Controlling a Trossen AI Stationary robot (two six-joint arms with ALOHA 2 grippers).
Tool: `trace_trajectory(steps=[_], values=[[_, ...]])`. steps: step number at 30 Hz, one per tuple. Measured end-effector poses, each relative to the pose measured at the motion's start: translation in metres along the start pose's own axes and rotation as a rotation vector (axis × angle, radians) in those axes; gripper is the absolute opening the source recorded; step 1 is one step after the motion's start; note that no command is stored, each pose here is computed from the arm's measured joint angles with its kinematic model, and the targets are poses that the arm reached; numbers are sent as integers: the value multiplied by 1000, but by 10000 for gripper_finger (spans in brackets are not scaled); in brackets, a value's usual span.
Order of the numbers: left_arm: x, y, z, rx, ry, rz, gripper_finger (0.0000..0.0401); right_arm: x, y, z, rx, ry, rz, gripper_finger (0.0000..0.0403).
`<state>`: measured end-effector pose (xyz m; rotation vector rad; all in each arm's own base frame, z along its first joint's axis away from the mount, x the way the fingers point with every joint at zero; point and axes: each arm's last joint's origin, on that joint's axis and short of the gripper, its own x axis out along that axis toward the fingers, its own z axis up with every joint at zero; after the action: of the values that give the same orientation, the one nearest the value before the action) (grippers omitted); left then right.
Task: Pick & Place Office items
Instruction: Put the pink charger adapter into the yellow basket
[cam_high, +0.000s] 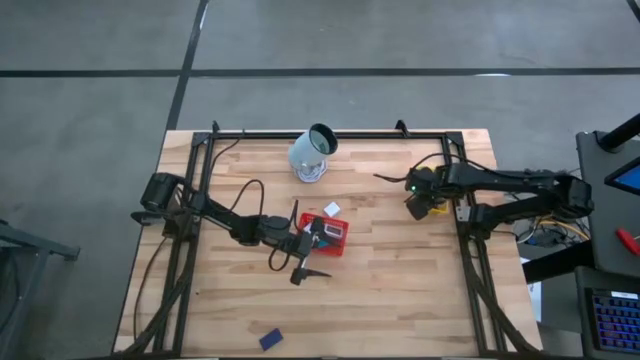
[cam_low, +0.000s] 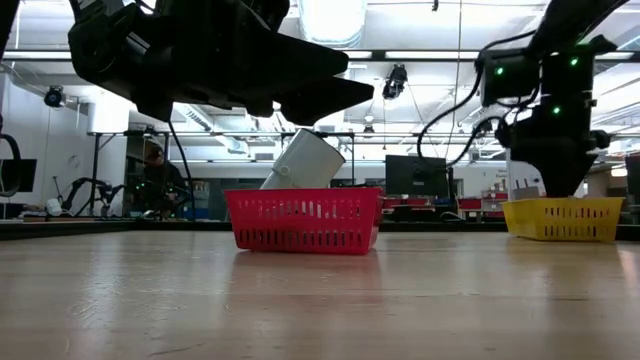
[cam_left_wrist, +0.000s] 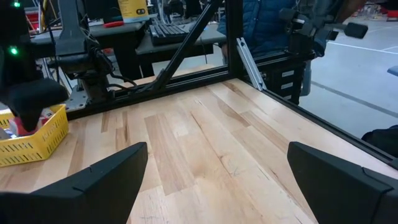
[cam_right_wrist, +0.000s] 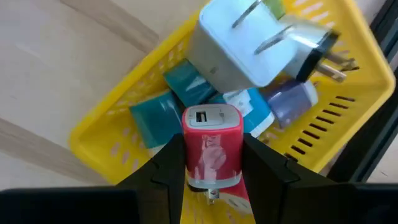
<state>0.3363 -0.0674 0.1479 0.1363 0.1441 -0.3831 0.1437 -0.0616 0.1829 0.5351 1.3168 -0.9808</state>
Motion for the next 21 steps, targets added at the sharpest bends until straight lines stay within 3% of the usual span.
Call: trace_trajectory(steps=[7,13,21], values=[[0,0,0,0,0,0,394,14,10,8,-36,25,-64,117],[0,0,0,-1,3,0,394,7,13,15,-32,-7,-19,117],[0,0,0,-1,3,0,394,3,13,17,-17,-23,-9,160]])
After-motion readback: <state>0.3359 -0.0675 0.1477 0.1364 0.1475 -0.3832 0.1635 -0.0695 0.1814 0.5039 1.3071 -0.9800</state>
